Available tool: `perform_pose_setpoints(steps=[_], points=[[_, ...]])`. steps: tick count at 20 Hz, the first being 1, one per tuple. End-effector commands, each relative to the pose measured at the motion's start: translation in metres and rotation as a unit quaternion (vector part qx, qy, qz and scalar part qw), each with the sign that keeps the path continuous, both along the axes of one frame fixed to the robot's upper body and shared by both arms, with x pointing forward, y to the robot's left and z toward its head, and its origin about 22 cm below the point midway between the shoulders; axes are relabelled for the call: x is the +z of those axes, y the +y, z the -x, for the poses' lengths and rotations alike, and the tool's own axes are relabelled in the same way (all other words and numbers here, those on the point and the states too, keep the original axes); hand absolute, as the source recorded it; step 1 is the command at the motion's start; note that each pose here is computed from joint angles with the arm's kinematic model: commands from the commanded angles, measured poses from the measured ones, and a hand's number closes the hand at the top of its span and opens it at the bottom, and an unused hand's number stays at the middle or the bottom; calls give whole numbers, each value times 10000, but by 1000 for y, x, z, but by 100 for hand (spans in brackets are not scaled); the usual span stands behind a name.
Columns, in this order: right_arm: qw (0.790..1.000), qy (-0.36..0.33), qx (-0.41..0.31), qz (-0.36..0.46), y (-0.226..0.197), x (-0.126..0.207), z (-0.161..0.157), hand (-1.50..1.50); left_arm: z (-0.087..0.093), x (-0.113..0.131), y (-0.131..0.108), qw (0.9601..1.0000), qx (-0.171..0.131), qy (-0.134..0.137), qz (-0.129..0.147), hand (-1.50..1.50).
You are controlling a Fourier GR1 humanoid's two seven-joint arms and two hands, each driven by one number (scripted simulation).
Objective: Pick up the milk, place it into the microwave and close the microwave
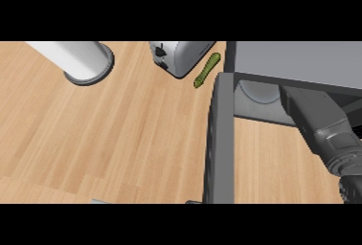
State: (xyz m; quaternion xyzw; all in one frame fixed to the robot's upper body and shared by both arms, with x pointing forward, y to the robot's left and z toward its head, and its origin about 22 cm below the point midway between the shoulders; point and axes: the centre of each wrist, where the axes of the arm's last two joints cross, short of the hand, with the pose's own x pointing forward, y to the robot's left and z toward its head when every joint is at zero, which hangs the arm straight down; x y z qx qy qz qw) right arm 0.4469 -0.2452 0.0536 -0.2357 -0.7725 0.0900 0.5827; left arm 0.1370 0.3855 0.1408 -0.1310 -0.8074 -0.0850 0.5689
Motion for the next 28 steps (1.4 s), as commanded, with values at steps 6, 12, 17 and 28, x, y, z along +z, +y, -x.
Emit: perform_pose_setpoints(steps=[6, 12, 17, 28], points=[[9987, -490, -45, -116, 51, 38, -18, -150, -6, -13, -2, 9998, -90, 190, 15, -150], [9988, -429, -214, -10, 35, 22, -12, -150, 1, -31, -15, 9989, -236, 378, 115, -150], [9997, -222, 119, 13, 31, 20, -11, -150, -2, -40, -18, 9989, -227, 400, 90, -150], [9792, 125, 1536, -1321, 17, -35, 15, -150, -5, -74, -52, 9880, -1392, 663, 21, -150]])
